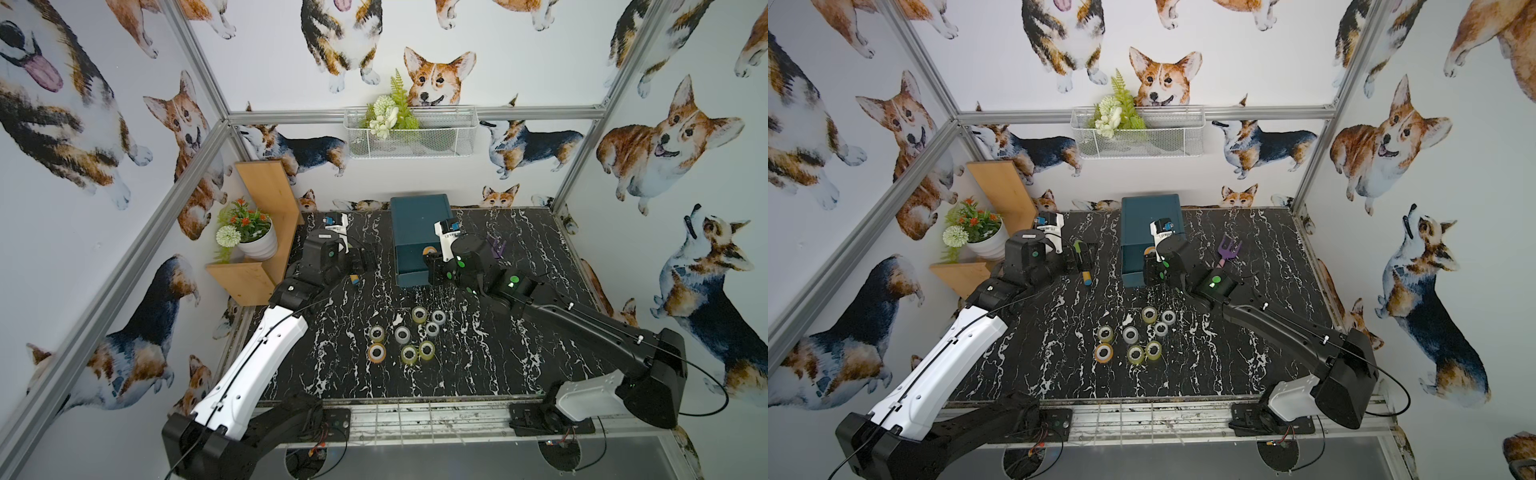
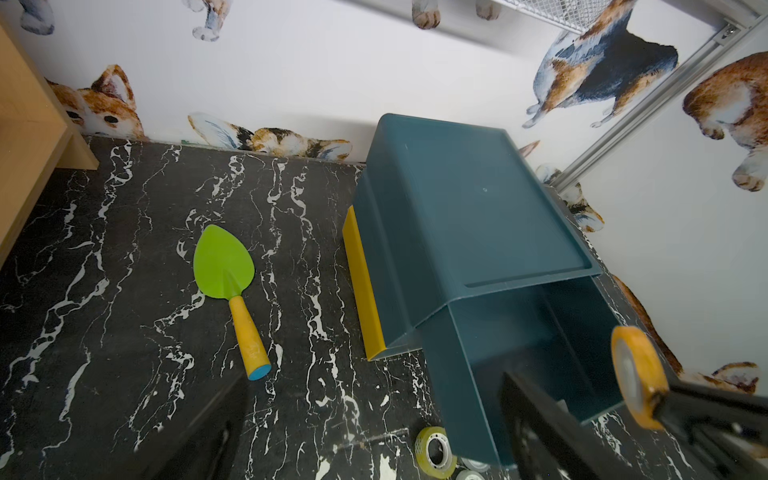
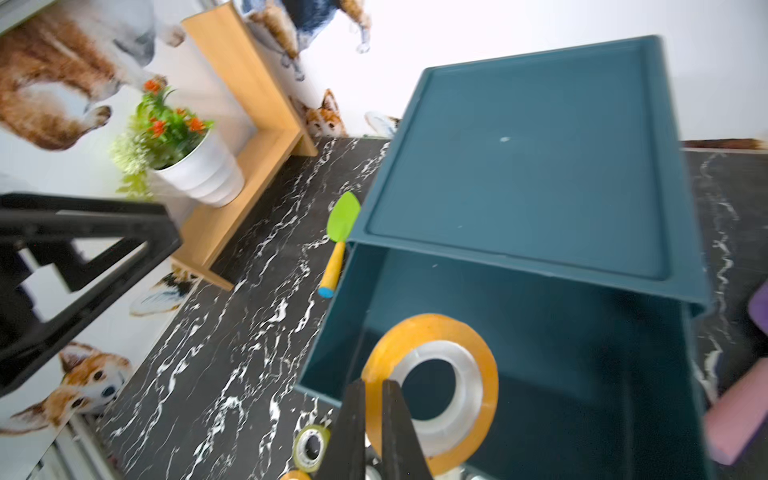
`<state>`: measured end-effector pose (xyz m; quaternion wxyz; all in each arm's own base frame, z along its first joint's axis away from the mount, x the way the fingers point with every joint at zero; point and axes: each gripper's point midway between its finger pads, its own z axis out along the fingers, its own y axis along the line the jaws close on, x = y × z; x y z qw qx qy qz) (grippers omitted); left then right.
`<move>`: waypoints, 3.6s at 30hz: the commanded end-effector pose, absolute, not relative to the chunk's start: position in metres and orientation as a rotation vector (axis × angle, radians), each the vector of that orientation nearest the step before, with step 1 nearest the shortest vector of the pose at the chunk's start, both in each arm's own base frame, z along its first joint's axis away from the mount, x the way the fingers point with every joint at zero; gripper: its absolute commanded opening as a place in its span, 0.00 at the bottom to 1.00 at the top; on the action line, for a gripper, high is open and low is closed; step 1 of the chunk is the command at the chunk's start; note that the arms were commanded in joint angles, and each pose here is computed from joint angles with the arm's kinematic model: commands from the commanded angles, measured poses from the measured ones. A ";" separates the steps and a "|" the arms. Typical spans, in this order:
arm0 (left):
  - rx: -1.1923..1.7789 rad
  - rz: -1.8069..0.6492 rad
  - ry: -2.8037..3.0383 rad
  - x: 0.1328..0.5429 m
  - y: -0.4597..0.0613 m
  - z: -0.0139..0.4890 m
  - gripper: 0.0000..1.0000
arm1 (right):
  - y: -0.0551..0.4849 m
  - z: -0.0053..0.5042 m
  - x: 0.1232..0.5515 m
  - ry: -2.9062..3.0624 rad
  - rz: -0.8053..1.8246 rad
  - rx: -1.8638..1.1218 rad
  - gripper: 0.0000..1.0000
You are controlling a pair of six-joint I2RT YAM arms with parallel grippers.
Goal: Place the transparent tape into the drawer according to color
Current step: Place the tape in the drawer, then pick up the tape from the center of the board.
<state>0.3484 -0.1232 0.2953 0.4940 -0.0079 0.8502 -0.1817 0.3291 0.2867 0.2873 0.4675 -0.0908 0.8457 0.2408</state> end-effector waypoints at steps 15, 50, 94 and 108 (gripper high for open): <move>-0.025 -0.505 2.073 0.348 -0.134 0.294 1.00 | 0.253 0.263 0.362 2.130 0.488 -0.091 0.50; -0.296 -0.150 2.627 0.189 -0.127 0.059 0.66 | 0.222 0.240 0.275 2.042 0.620 -0.103 0.56; -0.024 0.051 2.896 0.165 -0.130 -0.003 0.27 | 0.213 0.240 0.273 2.037 0.592 -0.082 0.59; -0.030 -0.058 2.833 0.173 -0.141 0.028 0.13 | 0.215 0.242 0.277 2.039 0.585 -0.074 0.59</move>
